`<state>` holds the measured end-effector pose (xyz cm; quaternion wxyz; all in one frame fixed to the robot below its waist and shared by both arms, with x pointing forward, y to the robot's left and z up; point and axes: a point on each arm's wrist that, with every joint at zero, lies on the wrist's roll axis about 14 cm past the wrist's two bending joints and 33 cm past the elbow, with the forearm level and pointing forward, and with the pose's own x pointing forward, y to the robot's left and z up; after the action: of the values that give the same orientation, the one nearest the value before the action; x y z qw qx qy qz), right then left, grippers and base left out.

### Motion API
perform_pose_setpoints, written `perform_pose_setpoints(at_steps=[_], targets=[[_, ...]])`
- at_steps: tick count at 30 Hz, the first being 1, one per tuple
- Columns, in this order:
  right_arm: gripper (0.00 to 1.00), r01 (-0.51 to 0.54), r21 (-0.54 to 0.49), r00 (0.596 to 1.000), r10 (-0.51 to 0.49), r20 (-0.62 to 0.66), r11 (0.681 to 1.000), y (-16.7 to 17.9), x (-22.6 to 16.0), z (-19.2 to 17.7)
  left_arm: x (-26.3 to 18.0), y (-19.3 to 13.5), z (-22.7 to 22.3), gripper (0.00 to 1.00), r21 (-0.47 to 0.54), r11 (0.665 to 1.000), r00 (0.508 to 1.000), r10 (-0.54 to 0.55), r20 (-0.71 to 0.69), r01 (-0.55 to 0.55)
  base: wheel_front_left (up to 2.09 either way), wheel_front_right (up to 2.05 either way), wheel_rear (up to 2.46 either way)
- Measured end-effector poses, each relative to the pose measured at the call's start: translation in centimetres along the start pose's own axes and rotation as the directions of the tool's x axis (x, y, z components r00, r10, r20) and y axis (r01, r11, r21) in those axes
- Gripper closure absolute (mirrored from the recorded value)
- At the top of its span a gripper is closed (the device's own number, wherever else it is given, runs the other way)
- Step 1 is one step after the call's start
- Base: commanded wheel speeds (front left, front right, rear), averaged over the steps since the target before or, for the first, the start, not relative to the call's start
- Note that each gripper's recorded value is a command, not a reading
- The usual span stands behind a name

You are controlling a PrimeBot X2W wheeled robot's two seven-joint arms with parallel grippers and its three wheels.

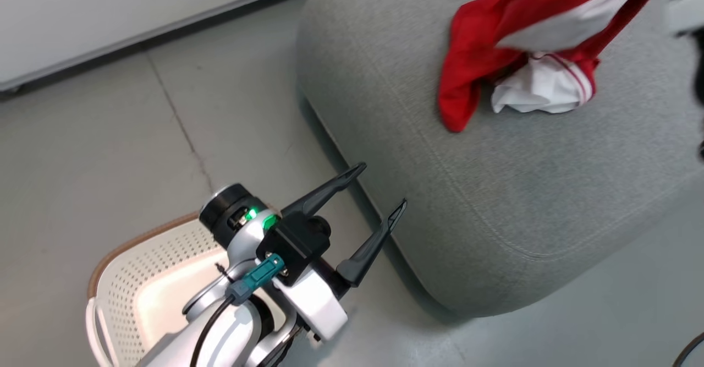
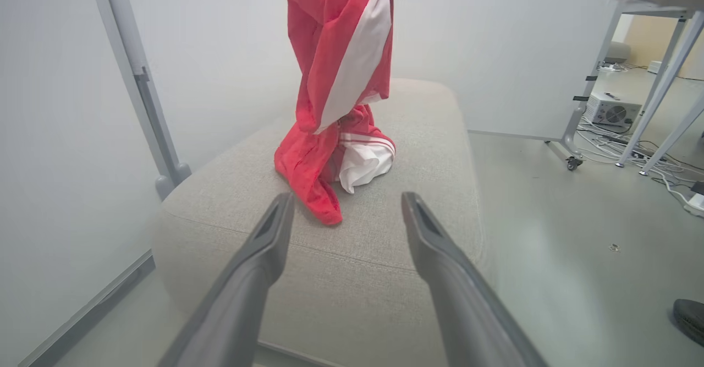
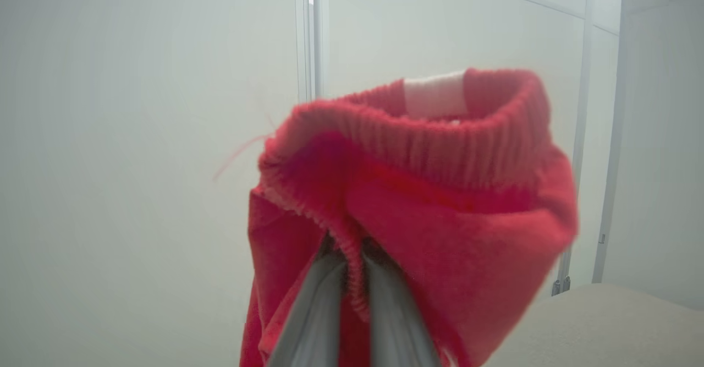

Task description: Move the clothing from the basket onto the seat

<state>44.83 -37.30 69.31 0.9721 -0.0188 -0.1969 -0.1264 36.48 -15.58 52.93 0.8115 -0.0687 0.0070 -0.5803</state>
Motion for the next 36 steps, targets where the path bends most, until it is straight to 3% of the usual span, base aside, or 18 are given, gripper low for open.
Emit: perform_pose_setpoints(at_steps=[5, 11, 15, 18, 19, 26, 28, 29, 36], targets=[[1.0, 0.049, -0.04, 0.999, -0.05, -0.015, 0.998, -1.9, 3.6, -1.6, -0.2, 2.7, -0.2, 0.0, 0.015, 0.999, 0.999, 0.033, 0.019, -0.033, 0.0, 0.0, 0.0], [1.0, 0.09, -0.056, 0.972, -0.1, -0.211, 0.994, -2.4, 4.0, -10.8, -0.7, 6.3, -2.3, 0.0, 0.011, 0.997, 0.997, 0.083, -0.001, -0.083, 0.0, 0.0, 0.0], [1.0, 0.143, -0.046, 0.92, -0.15, -0.363, 0.989, -2.9, 1.9, -18.0, -1.1, 8.3, -4.4, 0.0, -0.018, 0.993, 0.993, 0.113, -0.025, -0.114, 0.0, 0.0, 0.0], [1.0, 0.197, -0.045, 0.855, -0.194, -0.481, 0.979, -3.4, -1.2, -23.1, -1.5, 9.2, -6.2, 0.0, -0.039, 0.991, 0.991, 0.123, -0.057, -0.125, 0.0, 0.0, 0.0], [1.0, 0.226, -0.047, 0.814, -0.215, -0.54, 0.973, -3.6, -3.1, -25.5, -1.6, 9.8, -7.0, 0.0, -0.044, 0.99, 0.989, 0.13, -0.067, -0.133, 0.0, 0.0, 0.0], [1.0, 0.274, -0.045, 0.762, -0.245, -0.599, 0.961, -4.0, -5.6, -27.7, -1.7, 10.1, -7.8, 0.0, -0.044, 0.991, 0.989, 0.123, -0.081, -0.127, 0.0, 0.0, 0.0], [0.56, 0.278, -0.046, 0.758, -0.248, -0.603, 0.96, -4.2, -6.1, -27.4, -1.6, 10.0, -7.4, 0.0, -0.039, 0.991, 0.989, 0.123, -0.077, -0.127, 0.0, 0.0, 0.0], [0.0, 0.282, -0.043, 0.76, -0.251, -0.6, 0.958, -4.3, -6.2, -27.1, -1.6, 9.9, -7.1, 0.0, -0.037, 0.991, 0.99, 0.125, -0.071, -0.128, 0.0, 0.0, 0.0], [0.0, 0.27, -0.043, 0.766, -0.242, -0.595, 0.962, -4.6, -8.3, -25.2, -2.0, 8.7, -5.4, 0.0, -0.037, 0.989, 0.989, 0.141, -0.041, -0.143, 0.0, 0.0, 0.0]])
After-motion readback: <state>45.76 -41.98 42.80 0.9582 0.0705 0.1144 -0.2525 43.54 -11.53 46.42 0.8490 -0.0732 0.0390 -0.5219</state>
